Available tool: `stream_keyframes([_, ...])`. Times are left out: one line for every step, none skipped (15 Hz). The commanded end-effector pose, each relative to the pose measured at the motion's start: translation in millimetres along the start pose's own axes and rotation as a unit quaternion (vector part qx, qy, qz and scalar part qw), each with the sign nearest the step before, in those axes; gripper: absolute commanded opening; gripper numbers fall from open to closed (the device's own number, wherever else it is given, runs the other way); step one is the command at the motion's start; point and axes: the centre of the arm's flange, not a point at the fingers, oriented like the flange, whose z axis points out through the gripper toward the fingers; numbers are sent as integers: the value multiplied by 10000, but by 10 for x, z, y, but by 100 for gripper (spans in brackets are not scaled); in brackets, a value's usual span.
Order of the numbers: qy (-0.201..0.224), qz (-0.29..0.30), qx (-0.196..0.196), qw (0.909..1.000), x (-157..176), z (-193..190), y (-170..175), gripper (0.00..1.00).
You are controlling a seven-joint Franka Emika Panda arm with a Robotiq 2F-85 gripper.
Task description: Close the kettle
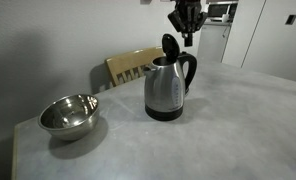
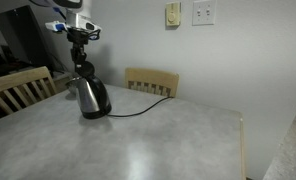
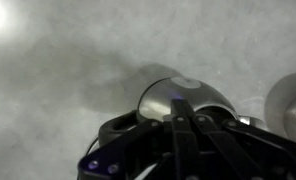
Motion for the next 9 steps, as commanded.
stream_keyframes([332, -199, 47, 9992, 102, -23, -41, 0])
stream_keyframes([403, -213, 72, 9989, 124, -34, -39, 0])
stream_keyframes([473, -234, 75, 9986, 140, -51, -29, 0])
stream_keyframes([509, -277, 101, 9983, 141, -79, -22, 0])
stream_keyframes([542, -326, 122, 9979, 145, -106, -8, 0])
stream_keyframes([556, -386, 146, 9976, 143, -129, 0, 0])
stream_keyframes([533, -489, 202, 9972, 141, -155, 3, 0])
stream_keyframes([499, -604, 250, 9966, 141, -172, -1, 0])
stream_keyframes([452, -745, 324, 9957, 146, -187, -17, 0])
